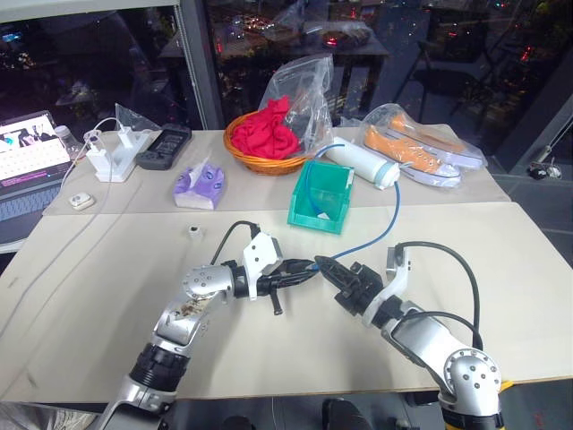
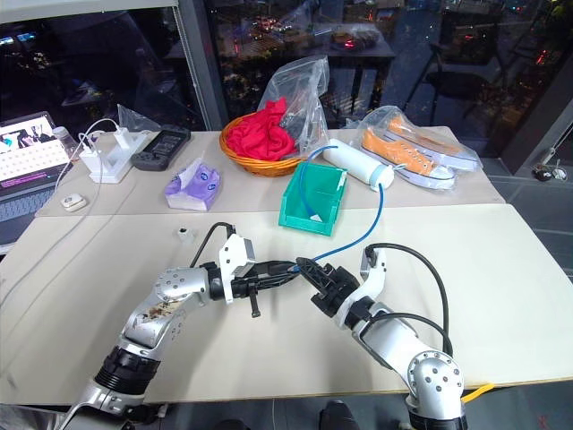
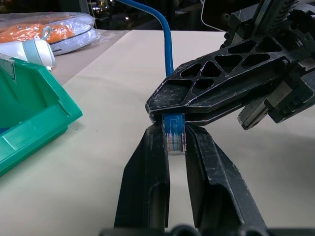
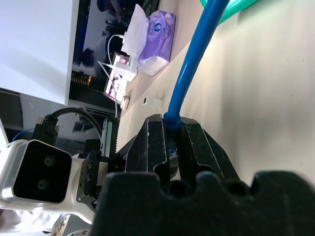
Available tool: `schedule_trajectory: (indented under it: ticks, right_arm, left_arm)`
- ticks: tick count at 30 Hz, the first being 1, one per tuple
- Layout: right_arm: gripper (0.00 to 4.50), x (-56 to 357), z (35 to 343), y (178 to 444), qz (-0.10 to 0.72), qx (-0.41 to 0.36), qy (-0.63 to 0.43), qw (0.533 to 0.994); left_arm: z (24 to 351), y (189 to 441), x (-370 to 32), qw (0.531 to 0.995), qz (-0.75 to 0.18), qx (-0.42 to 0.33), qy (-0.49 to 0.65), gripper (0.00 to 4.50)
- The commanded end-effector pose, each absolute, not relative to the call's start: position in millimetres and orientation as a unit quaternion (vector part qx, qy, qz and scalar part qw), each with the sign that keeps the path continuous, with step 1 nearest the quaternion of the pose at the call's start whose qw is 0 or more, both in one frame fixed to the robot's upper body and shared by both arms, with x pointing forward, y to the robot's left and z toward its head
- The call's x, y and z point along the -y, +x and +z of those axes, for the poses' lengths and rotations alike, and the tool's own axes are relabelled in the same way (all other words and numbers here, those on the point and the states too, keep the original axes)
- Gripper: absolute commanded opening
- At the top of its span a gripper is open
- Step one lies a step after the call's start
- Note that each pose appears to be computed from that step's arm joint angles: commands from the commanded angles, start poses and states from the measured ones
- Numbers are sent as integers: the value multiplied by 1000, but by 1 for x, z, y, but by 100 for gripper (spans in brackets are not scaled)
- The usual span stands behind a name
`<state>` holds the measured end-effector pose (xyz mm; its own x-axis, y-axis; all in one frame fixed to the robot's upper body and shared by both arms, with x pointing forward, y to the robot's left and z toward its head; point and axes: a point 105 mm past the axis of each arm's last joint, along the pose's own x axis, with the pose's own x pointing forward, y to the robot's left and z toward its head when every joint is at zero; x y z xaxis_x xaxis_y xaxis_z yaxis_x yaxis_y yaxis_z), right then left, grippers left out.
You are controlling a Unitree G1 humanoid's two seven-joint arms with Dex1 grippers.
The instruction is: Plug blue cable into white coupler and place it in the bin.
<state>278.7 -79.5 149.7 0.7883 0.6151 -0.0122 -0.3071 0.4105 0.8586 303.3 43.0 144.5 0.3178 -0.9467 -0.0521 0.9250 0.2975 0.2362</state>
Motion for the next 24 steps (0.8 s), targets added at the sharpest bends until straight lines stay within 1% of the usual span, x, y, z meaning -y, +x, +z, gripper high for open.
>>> schedule_trajectory:
  ticks: [1, 4, 6, 7, 8, 10, 11, 13, 16, 18, 21, 22, 24]
  right_arm:
    - [7, 76, 163, 277, 304, -148, 463, 819]
    - [7, 76, 163, 277, 305, -147, 460, 821]
    - [0, 77, 164, 279, 302, -146, 459, 823]
    - [0, 79, 164, 280, 298, -143, 459, 825]
    - [0, 81, 165, 282, 293, -138, 458, 828]
    - [0, 87, 167, 286, 278, -127, 449, 840]
    - [0, 90, 167, 287, 272, -123, 443, 845]
    - [0, 93, 169, 289, 267, -116, 441, 849]
    - [0, 94, 170, 290, 261, -113, 433, 856]
    - [0, 96, 171, 291, 254, -107, 427, 861]
    - [0, 99, 172, 292, 245, -103, 430, 863]
    - [0, 99, 171, 293, 245, -104, 431, 862]
    - [0, 94, 168, 293, 251, -113, 432, 859]
  left_arm:
    - [155, 306, -41, 805, -577, 70, 121, 12]
    - [157, 306, -40, 806, -577, 70, 112, 12]
    - [159, 305, -40, 805, -579, 69, 104, 111]
    - [159, 306, -41, 807, -575, 71, 109, 133]
    - [159, 307, -42, 812, -569, 71, 113, 178]
    - [163, 311, -48, 827, -548, 71, 109, 237]
    - [165, 312, -52, 833, -539, 72, 102, 237]
    - [171, 319, -67, 861, -494, 75, 93, 237]
    - [182, 332, -104, 922, -374, 84, 59, 237]
    - [185, 332, -127, 949, -303, 84, 0, 237]
    - [167, 328, -157, 978, -192, 49, -70, 237]
    - [161, 327, -162, 983, -164, 37, -78, 237]
    - [134, 330, -178, 994, -93, -15, -48, 237]
